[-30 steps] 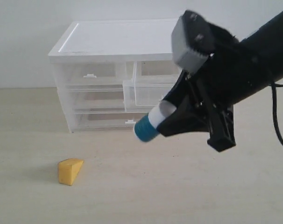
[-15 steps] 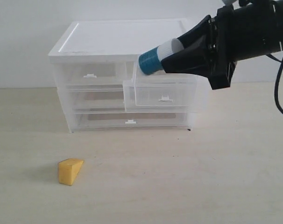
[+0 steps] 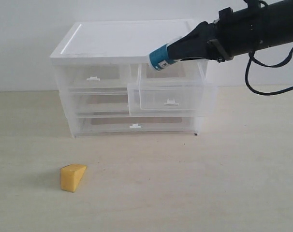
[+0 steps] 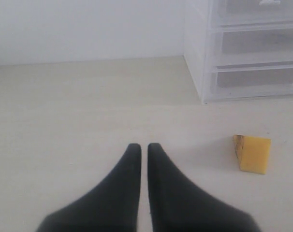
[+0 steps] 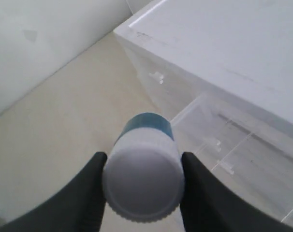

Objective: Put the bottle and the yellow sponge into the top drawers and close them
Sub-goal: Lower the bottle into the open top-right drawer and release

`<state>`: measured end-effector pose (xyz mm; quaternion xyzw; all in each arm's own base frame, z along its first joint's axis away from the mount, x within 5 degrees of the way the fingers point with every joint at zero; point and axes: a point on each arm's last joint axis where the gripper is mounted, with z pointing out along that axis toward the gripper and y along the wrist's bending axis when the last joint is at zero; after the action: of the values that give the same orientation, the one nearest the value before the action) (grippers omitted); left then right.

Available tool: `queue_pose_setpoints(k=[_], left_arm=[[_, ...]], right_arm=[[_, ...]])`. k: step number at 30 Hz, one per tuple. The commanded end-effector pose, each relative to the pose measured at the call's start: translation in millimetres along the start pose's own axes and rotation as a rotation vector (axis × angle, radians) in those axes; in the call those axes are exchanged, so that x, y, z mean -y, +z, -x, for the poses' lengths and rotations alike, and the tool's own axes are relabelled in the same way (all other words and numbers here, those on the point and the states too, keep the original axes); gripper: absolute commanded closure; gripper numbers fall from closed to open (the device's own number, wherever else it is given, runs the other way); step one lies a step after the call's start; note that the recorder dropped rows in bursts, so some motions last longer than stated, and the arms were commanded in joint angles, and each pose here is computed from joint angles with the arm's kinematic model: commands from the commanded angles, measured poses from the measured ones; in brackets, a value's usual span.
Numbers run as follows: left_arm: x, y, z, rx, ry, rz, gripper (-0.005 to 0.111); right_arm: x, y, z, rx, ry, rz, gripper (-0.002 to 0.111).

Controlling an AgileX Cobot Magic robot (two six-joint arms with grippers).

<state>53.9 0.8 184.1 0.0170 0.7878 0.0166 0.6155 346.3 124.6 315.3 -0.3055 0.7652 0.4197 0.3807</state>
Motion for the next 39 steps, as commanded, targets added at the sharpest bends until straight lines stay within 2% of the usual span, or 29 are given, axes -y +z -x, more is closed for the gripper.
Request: queue_pose_setpoints(k=[1,4,10,19,21,23,28,30,33,39], left_arm=[[0.2,0,0,0.011,-0.006,-0.002,0.102],[0.2,0,0,0.011,-0.006,-0.002,0.102],[0.2,0,0,0.011,-0.006,-0.002,0.102],[0.2,0,0,0.011,-0.006,-0.002,0.102],[0.2,0,0,0.011,-0.006,-0.002,0.102],[0.2,0,0,0.011,-0.006,-0.002,0.102],[0.2,0,0,0.011,-0.006,-0.002,0.102],[0.2,0,0,0.011,-0.006,-0.002,0.102],[0.2,0,0,0.011,-0.006,-0.002,0.102],[0.2,0,0,0.011,-0.006,-0.002,0.102]], right_arm=[[8,2,2,0.022,0.181,-0.037,0.108],[14,2,3,0.050,0.283,-0.090,0.108],[18,6,-1,0.033,0.416,-0.078,0.108],[29,16,-12,-0.002,0.485,-0.070,0.107],[31,16,-12,0.000,0.486,-0.076,0.100],[31,16,-12,0.000,0.486,-0.076,0.089],[30,16,-12,-0.001,0.482,-0.074,0.044],[30,16,-12,-0.001,0.482,-0.074,0.032],[31,16,-12,0.003,0.474,-0.083,0.028],[25,10,0,0.031,0.396,-0.092,0.035]])
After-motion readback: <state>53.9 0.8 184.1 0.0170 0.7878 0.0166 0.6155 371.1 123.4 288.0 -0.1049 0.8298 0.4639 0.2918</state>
